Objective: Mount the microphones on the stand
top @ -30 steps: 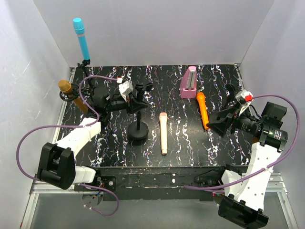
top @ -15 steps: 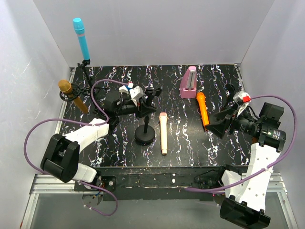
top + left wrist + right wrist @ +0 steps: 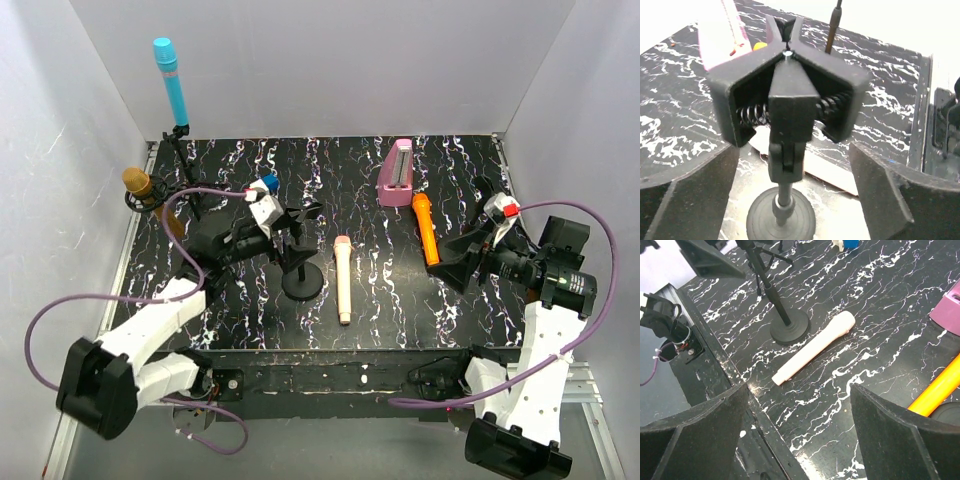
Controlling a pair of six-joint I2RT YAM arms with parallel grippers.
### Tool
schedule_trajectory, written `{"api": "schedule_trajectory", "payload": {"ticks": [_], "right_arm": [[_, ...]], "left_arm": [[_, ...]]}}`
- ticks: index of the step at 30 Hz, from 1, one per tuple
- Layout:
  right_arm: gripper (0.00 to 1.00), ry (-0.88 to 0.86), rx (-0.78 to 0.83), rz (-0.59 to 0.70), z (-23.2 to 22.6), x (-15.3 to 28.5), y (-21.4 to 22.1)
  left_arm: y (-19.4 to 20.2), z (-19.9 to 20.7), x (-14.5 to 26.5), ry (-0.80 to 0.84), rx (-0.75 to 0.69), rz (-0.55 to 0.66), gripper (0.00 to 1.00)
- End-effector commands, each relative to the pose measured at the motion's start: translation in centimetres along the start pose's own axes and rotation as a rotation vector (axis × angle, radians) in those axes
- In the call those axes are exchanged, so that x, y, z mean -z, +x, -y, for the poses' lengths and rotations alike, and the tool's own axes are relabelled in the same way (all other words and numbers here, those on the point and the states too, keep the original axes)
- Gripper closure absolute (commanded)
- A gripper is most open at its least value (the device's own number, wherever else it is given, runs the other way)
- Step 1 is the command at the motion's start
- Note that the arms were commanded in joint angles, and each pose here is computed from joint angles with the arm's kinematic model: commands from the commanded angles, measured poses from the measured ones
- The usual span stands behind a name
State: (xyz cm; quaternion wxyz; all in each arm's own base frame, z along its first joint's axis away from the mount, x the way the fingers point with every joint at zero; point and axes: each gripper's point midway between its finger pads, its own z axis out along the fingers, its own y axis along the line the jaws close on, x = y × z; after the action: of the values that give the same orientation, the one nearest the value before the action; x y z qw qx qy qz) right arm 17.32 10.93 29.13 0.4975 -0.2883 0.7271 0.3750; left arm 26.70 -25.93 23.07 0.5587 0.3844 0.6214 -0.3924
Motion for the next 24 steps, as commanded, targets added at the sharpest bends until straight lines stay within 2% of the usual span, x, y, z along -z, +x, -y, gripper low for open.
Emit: {"api": "schedule_trajectory", "payload": {"ticks": [1, 5, 8, 12, 15, 19, 24], "right_arm": [[0.11, -0.013, 0.000, -0.021, 0.0, -0.3, 0.7], [0.11, -0.030, 0.001, -0.048, 0.0, -0.7, 1.3], [0.11, -0.049, 0.014, -0.055, -0.2, -0.9, 1.6], [0.11, -0.078, 0.025, -0.062, -0.6, -1.2, 3.0], [0.11, -0.088, 0.009, -0.077, -0.5, -1.5, 4.4], [0.11, -0.089, -0.009, -0.099, 0.2, -2.0, 6.3], [0.11, -0.102, -0.019, -0.092, 0.8, -2.4, 6.5]], "left_arm": [[-1.6, -1.0, 2.6, -0.188, 0.071, 0.014, 0.03], [-2.9, -1.2, 4.5, -0.318, 0.228, 0.046, 0.02], [-2.7, -1.8, 6.1, -0.458, 0.468, 0.060, 0.02], [-3.2, 1.4, 6.9, -0.363, 0.609, 0.102, 0.02], [-3.1, 3.9, 8.4, -0.307, 0.615, 0.093, 0.02], [-1.8, 6.7, 10.1, -0.251, 0.578, -0.030, 0.06], [-0.6, 9.3, 10.1, -0.176, 0.578, -0.160, 0.12]]}}
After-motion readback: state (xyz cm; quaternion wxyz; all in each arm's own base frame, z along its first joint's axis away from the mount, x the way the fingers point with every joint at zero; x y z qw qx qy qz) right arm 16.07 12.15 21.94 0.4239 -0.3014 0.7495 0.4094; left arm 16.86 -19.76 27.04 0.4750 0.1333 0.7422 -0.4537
